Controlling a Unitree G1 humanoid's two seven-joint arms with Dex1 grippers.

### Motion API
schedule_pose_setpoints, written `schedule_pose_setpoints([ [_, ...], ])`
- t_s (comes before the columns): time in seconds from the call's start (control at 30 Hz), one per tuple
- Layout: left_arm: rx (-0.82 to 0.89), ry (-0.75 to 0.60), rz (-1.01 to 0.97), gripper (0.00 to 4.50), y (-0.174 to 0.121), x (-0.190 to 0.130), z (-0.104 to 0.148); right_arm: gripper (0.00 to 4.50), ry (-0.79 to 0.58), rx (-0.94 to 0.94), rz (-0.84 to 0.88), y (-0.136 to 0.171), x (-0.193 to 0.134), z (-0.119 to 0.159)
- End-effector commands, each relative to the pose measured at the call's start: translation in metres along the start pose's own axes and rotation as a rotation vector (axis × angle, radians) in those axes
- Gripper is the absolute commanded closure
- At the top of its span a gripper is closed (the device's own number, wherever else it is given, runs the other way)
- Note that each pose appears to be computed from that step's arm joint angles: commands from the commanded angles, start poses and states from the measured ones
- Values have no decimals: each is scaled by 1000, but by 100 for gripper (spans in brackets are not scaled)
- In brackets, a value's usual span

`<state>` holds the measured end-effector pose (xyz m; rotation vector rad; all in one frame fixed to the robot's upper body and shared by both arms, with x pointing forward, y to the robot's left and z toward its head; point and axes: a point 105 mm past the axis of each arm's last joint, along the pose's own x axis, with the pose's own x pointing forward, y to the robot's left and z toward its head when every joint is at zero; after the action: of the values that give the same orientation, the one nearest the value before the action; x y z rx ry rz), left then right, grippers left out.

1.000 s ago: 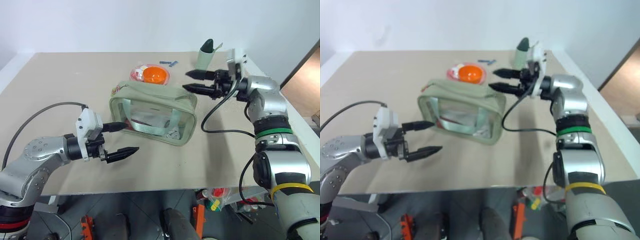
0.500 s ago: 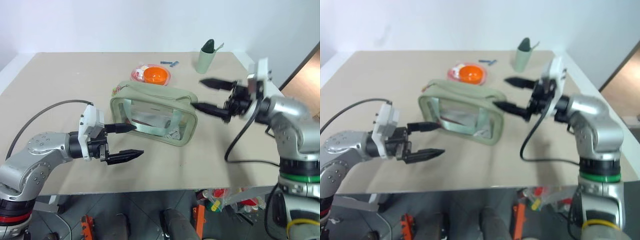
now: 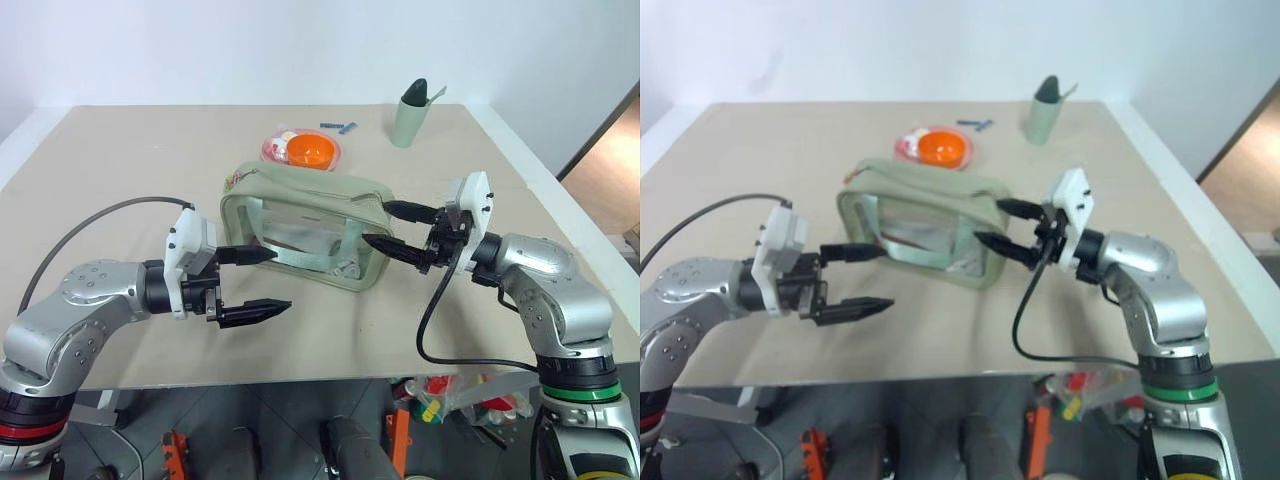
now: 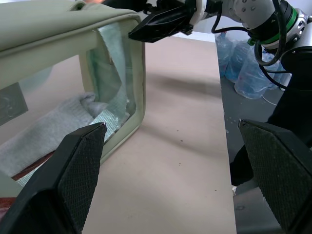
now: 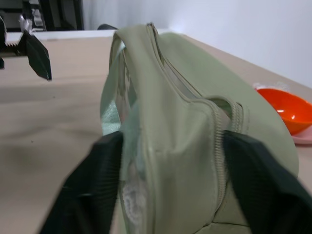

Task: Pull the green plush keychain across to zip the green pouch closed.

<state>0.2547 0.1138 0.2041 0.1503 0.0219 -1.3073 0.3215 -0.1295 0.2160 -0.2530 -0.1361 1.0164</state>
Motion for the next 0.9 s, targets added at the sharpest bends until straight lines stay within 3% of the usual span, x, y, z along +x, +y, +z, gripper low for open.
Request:
schedule_pose_setpoints([
  [0.03,42,-3,17,0,1,-2,6,294,-38,-16,8,3,2,6],
  [0.2,43,7,29,0,2,-2,4,436,-12,-61,31,5,5,2],
  [0.53,49,18,41,0,4,-1,1,436,-179,-170,101,-4,5,34],
  [0.9,56,33,43,0,5,-2,-1,436,-134,-244,234,-10,-10,23],
])
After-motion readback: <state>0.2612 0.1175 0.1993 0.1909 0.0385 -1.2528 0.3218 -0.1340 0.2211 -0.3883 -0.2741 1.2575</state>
